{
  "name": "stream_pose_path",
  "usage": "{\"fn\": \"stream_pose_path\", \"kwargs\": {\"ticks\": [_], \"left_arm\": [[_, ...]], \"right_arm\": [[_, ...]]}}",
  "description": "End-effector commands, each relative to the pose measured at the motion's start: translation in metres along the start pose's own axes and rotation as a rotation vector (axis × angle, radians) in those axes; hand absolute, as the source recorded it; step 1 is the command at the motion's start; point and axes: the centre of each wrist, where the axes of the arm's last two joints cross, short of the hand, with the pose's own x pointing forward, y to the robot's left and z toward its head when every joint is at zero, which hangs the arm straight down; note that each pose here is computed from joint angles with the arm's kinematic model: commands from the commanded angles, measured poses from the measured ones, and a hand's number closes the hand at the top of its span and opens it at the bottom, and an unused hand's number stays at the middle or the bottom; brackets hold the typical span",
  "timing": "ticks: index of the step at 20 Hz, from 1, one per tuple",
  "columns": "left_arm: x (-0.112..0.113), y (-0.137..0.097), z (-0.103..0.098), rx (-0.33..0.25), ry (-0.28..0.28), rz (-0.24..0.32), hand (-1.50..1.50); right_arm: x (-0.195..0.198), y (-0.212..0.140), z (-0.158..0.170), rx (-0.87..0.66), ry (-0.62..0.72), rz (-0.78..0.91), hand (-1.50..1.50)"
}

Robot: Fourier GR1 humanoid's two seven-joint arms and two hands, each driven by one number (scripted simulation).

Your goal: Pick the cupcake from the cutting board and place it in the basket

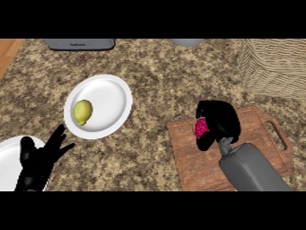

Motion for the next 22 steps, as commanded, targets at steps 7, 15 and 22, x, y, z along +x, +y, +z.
{"fn": "stream_pose_path", "kwargs": {"ticks": [7, 15, 22], "left_arm": [[-0.004, 0.002, -0.005, 0.014, 0.065, 0.021, 0.0], [-0.021, 0.001, 0.004, -0.001, 0.067, -0.007, 0.0], [-0.015, 0.004, -0.005, -0.017, 0.069, -0.008, 0.0]], "right_arm": [[0.019, -0.111, 0.035, -0.459, -0.134, -0.656, 1.5], [-0.022, -0.227, 0.044, -0.61, 0.025, -0.669, 1.5], [-0.063, -0.278, 0.019, -0.651, 0.113, -0.695, 1.5]]}}
